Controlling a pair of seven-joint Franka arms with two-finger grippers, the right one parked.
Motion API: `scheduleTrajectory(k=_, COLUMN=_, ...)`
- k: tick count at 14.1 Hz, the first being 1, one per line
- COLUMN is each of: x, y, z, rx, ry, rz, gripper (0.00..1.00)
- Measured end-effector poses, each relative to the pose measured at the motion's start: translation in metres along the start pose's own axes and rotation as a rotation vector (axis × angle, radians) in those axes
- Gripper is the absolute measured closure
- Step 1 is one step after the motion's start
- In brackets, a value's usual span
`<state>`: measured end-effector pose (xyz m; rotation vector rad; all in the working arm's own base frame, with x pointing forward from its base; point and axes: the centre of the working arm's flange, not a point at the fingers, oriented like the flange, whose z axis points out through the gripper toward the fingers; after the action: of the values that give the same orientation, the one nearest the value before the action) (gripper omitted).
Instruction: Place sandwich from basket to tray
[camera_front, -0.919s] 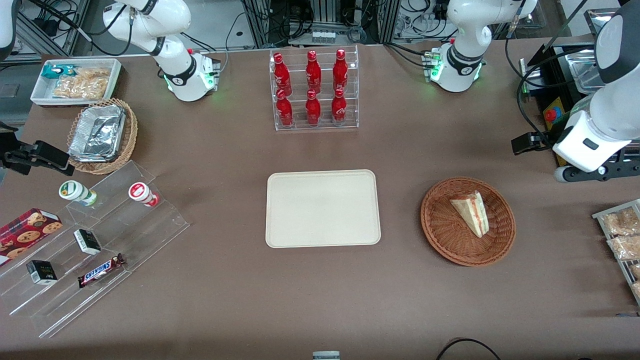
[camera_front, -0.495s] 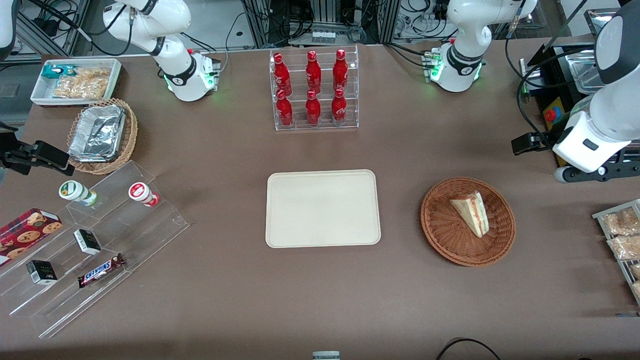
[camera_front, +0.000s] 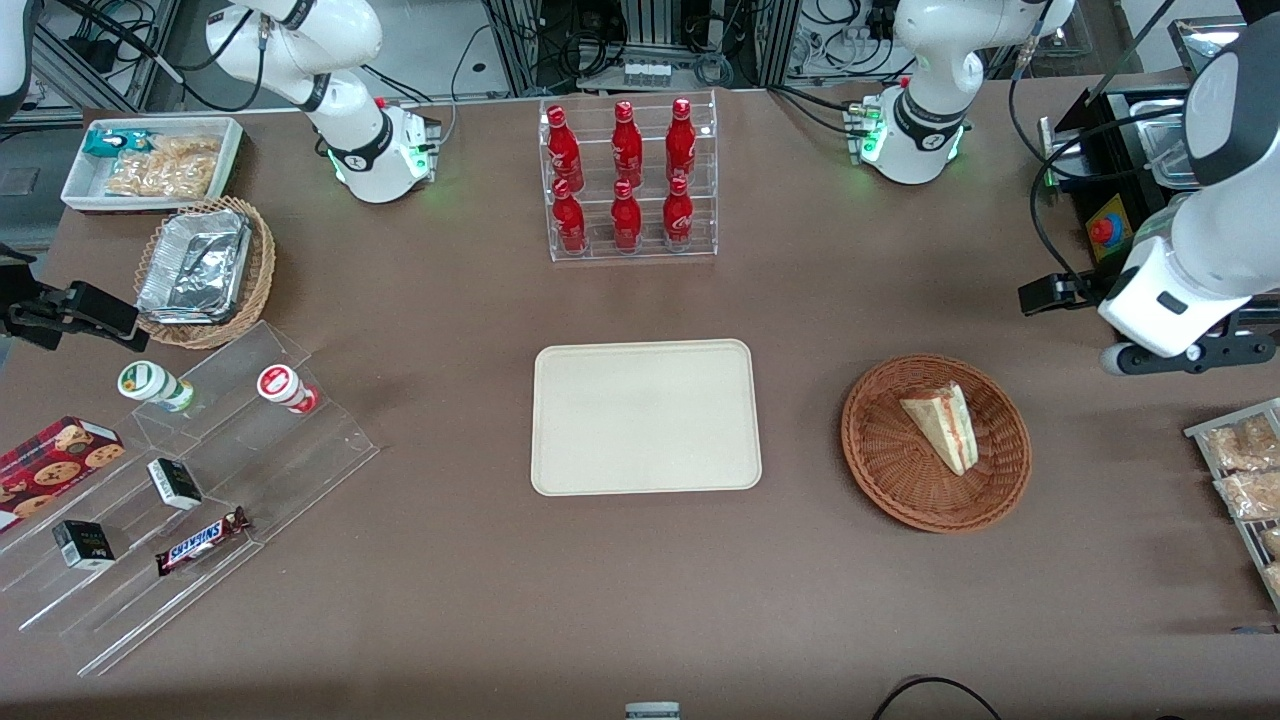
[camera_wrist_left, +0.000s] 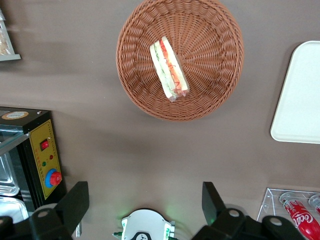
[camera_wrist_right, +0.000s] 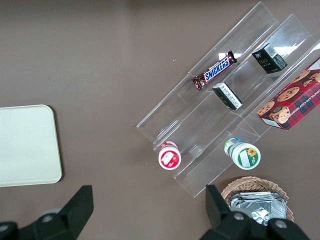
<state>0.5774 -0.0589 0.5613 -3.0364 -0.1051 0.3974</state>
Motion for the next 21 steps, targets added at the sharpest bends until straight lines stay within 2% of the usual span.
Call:
scheduleTrajectory(k=4, x=0.030, y=-0.003, z=0.041, rx=-0.004, ry=-0.073, rz=-0.017, gripper=0.00)
scheduleTrajectory(k=6, x=0.052, y=-0.003, z=0.067, rx=-0.008, ry=-0.092, rz=-0.124, gripper=0.00)
scheduleTrajectory(k=9, x=0.086, y=0.005, z=0.118, rx=-0.020, ry=-0.090, rz=-0.297, gripper=0.00)
scheduleTrajectory(k=14, x=0.105, y=0.025, z=0.230, rx=-0.055, ry=-0.033, rz=-0.363, gripper=0.00)
scheduleTrajectory(k=18, x=0.110, y=0.029, z=0.255, rx=-0.068, ry=-0.024, rz=-0.399, gripper=0.00)
scheduleTrajectory(k=21, x=0.111, y=0.031, z=0.273, rx=-0.064, ry=-0.049, rz=-0.403, gripper=0.00)
